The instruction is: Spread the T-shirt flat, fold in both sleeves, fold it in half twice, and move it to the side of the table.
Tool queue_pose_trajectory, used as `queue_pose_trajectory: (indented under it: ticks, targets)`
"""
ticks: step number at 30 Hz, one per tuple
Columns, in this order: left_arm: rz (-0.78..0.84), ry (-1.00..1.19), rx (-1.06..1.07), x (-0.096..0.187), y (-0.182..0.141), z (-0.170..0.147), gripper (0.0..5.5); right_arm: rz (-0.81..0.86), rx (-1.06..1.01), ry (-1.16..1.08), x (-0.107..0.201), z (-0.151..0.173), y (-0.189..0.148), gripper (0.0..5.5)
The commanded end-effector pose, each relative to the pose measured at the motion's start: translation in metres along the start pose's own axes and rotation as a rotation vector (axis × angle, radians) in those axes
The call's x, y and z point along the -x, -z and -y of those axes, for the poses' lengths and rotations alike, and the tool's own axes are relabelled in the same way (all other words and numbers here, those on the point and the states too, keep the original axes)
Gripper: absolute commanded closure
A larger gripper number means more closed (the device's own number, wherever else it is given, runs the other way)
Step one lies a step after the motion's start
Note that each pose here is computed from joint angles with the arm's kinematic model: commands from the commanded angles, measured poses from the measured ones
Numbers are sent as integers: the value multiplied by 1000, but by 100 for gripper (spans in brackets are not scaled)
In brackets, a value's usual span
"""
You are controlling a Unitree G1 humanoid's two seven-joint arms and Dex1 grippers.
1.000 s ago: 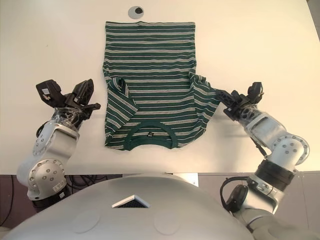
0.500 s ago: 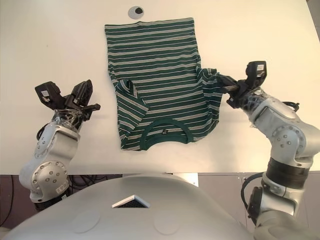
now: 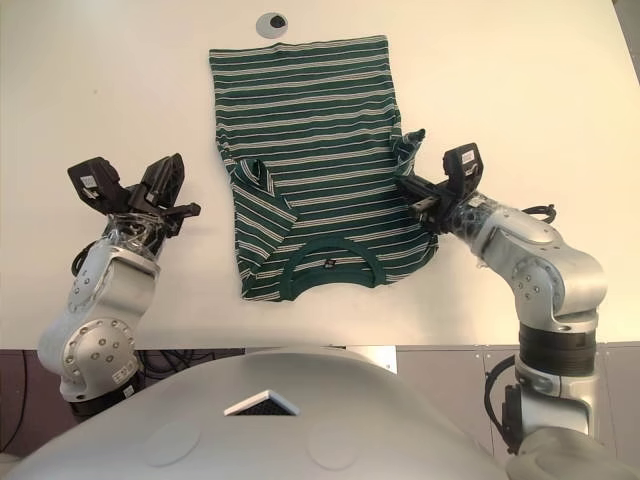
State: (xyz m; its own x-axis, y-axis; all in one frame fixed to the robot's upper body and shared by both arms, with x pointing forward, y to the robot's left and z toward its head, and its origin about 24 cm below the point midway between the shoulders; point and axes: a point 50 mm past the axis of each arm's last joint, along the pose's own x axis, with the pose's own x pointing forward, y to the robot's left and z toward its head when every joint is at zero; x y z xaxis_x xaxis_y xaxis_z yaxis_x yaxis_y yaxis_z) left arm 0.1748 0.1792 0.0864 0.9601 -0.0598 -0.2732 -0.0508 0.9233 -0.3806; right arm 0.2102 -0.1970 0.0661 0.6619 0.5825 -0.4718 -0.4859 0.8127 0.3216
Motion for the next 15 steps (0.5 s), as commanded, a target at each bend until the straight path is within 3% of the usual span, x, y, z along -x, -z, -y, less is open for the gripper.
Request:
queue_pose_trajectory:
  ticks: [1, 9, 15]
  targets:
    - [7, -3, -2, 0, -1, 0, 466, 1, 70, -50, -2, -8, -4, 548]
    - [5, -6, -2, 1, 0, 0, 466, -55, 102, -58, -14, -14, -2, 548]
    - [0, 7, -8, -1, -1, 0, 466, -47, 83, -125, -10, -26, -6, 454]
